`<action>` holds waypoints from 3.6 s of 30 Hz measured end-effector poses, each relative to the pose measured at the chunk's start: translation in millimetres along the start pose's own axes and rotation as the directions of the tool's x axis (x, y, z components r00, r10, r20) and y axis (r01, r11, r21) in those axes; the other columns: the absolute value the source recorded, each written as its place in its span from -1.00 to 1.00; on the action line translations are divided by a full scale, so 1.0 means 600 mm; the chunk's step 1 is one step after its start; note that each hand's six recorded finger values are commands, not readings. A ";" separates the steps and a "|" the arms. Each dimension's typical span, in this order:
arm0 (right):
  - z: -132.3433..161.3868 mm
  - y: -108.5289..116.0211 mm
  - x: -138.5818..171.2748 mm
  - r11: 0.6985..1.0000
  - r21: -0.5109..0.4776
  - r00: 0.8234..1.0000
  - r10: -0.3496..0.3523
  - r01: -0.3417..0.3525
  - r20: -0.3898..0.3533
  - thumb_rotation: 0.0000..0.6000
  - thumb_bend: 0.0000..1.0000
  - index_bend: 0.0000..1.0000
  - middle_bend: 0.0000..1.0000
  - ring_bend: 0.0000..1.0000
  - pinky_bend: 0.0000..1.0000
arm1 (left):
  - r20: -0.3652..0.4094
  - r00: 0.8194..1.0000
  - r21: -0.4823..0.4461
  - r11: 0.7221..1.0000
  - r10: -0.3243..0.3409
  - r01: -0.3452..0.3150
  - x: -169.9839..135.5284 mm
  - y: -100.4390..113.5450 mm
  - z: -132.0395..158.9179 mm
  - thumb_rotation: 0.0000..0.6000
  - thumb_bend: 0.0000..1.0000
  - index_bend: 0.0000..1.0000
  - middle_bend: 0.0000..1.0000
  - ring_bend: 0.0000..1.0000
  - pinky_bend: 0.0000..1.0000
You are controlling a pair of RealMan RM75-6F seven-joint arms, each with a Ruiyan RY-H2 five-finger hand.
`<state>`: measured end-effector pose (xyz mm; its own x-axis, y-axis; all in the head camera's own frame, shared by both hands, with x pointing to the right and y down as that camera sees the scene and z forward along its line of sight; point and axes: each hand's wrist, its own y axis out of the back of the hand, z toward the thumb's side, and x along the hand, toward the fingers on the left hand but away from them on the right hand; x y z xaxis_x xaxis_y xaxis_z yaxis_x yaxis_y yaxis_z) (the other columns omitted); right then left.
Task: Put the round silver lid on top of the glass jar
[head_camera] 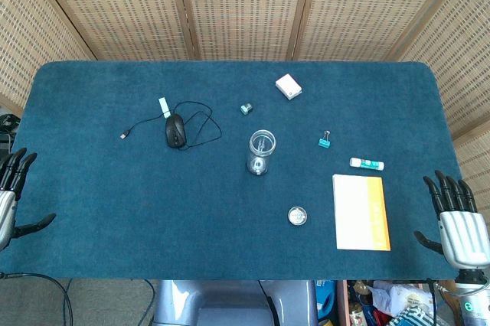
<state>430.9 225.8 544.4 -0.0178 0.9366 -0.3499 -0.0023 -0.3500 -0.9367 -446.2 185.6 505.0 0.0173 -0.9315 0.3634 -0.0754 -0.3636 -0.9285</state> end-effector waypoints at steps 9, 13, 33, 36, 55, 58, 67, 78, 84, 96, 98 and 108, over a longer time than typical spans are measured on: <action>0.009 -0.006 0.001 1.000 0.002 1.000 0.013 -0.013 -0.024 1.00 -1.00 -1.00 -1.00 -1.00 -1.00 | 0.005 1.000 0.002 1.000 0.004 -0.004 -0.001 0.000 0.002 1.00 -1.00 -1.00 -1.00 -1.00 -1.00; 0.036 -0.025 -0.005 0.997 -0.035 0.994 0.064 -0.068 -0.090 1.00 -0.96 -0.81 -1.00 -1.00 -1.00 | 0.009 1.000 0.000 1.000 0.008 -0.008 0.002 0.001 0.004 1.00 -1.00 -1.00 -1.00 -1.00 -1.00; 0.273 -0.114 -0.121 0.952 -0.074 0.894 0.250 -0.297 -0.372 1.00 -0.13 -0.09 -1.00 -1.00 -1.00 | 0.012 1.000 0.013 1.000 -0.007 0.007 0.005 -0.009 0.008 1.00 -1.00 -1.00 -1.00 -1.00 -1.00; 0.295 -0.125 -0.130 0.946 -0.062 0.888 0.276 -0.319 -0.367 1.00 -0.13 -0.08 -1.00 -1.00 -1.00 | 0.010 1.000 0.006 1.000 -0.013 0.013 0.006 -0.010 0.007 1.00 -1.00 -1.00 -1.00 -1.00 -1.00; 0.382 -0.205 -0.134 0.904 0.000 0.847 0.402 -0.428 -0.347 1.00 0.05 -0.01 -1.00 -1.00 -1.00 | 0.003 1.000 -0.012 1.000 -0.021 0.021 0.014 -0.010 -0.002 1.00 -1.00 -1.00 -1.00 -1.00 -1.00; 0.383 -0.215 -0.133 0.902 0.013 0.846 0.409 -0.431 -0.342 1.00 0.05 0.03 -1.00 -1.00 -1.00 | 0.003 1.000 -0.014 1.000 -0.021 0.021 0.014 -0.010 -0.002 1.00 -1.00 -1.00 -1.00 -1.00 -1.00; 0.377 -0.232 -0.134 0.898 0.018 0.846 0.421 -0.440 -0.326 1.00 0.05 0.03 -1.00 -1.00 -1.00 | 0.004 1.000 -0.011 1.000 -0.026 0.026 0.016 -0.012 -0.002 1.00 -1.00 -1.00 -1.00 -1.00 -1.00; 0.369 -0.237 -0.139 0.896 0.005 0.850 0.422 -0.443 -0.316 1.00 0.19 0.19 -1.00 -1.00 -1.00 | 0.003 0.999 -0.017 0.999 -0.033 0.033 0.017 -0.014 -0.002 1.00 -1.00 -1.00 -1.00 -1.00 -1.00; 0.366 -0.236 -0.141 0.898 0.001 0.852 0.418 -0.440 -0.316 1.00 0.20 0.26 -1.00 -1.00 -1.00 | 0.001 0.999 -0.020 0.999 -0.036 0.036 0.018 -0.014 -0.004 1.00 -1.00 -1.00 -1.00 -1.00 -1.00; 0.357 -0.214 -0.135 0.907 -0.005 0.856 0.396 -0.421 -0.332 1.00 0.20 0.28 -1.00 -1.00 -1.00 | 0.000 0.999 -0.023 0.999 -0.044 0.044 0.020 -0.017 -0.005 1.00 -1.00 -1.00 -1.00 -1.00 -1.00; 0.349 -0.200 -0.133 0.915 0.001 0.861 0.379 -0.403 -0.340 1.00 0.20 0.28 -1.00 -1.00 -1.00 | 0.001 0.999 -0.026 0.999 -0.045 0.045 0.020 -0.016 -0.005 1.00 -1.00 -1.00 -1.00 -1.00 -1.00; 0.274 -0.082 -0.128 0.959 -0.045 0.906 0.248 -0.279 -0.344 1.00 0.20 0.28 -1.00 -1.00 -1.00 | 0.009 0.999 -0.032 0.998 -0.046 0.047 0.018 -0.015 -0.001 1.00 -1.00 -1.00 -1.00 -1.00 -1.00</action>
<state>268.3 168.2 618.8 0.3275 0.7669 -0.5519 0.0477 -0.5968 -0.8010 -446.2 179.1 517.5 0.0296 -0.9137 0.4053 -0.1065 -0.4061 -0.9076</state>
